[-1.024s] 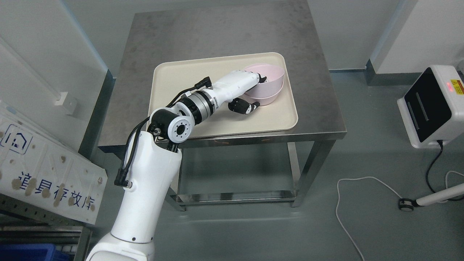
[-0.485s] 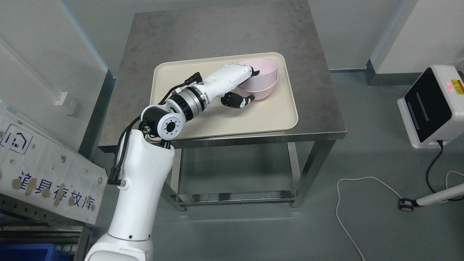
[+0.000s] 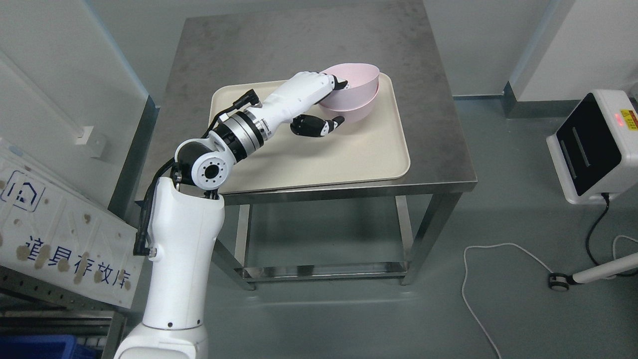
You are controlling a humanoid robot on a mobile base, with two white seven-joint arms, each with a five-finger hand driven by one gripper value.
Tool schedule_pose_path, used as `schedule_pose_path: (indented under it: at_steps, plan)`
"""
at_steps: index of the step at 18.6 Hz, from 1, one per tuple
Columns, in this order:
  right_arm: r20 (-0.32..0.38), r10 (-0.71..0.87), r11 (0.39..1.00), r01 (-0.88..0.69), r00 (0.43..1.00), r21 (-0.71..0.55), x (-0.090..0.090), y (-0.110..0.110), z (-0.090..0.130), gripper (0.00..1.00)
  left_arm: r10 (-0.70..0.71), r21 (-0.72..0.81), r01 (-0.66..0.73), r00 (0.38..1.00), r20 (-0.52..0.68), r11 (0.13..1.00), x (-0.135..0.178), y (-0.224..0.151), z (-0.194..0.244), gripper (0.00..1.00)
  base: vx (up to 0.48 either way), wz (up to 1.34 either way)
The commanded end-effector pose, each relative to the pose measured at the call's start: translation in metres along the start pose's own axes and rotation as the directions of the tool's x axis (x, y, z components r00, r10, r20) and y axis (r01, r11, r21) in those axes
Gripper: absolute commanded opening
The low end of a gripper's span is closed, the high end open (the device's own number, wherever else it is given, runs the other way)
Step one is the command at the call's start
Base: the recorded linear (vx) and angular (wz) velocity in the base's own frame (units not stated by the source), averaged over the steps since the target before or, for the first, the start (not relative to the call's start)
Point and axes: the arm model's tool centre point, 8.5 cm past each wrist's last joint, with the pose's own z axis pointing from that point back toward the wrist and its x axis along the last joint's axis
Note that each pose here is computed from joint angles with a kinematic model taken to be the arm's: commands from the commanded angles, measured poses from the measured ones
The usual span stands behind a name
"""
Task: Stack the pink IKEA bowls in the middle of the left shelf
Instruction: 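Lift the stacked pink bowls off the tray with the left hand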
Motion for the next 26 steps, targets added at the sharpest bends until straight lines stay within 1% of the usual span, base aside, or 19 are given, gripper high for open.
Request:
schedule_pose_path:
  at_steps: [1, 9, 15, 26]
  plan:
    - [0.000, 0.001, 1.000, -0.001, 1.000, -0.017, 0.000, -0.011, 0.000, 1.00, -0.007, 0.124, 0.012, 0.999, -0.038, 0.992, -0.020, 0.036, 0.036, 0.00, 0.000, 0.00]
    - [0.000, 0.001, 1.000, -0.001, 1.000, -0.017, 0.000, -0.011, 0.000, 1.00, -0.024, 0.145, 0.027, 0.999, -0.024, 0.989, -0.014, 0.035, 0.046, 0.01, 0.000, 0.00]
    - [0.000, 0.001, 1.000, -0.001, 1.000, -0.017, 0.000, -0.011, 0.000, 1.00, -0.011, 0.157, 0.012, 1.000, -0.007, 0.988, -0.013, 0.036, 0.047, 0.01, 0.000, 0.00]
    - [0.000, 0.001, 1.000, -0.001, 1.000, -0.017, 0.000, -0.011, 0.000, 1.00, 0.003, 0.164, -0.001, 1.000, -0.011, 0.986, -0.014, 0.037, 0.047, 0.01, 0.000, 0.00]
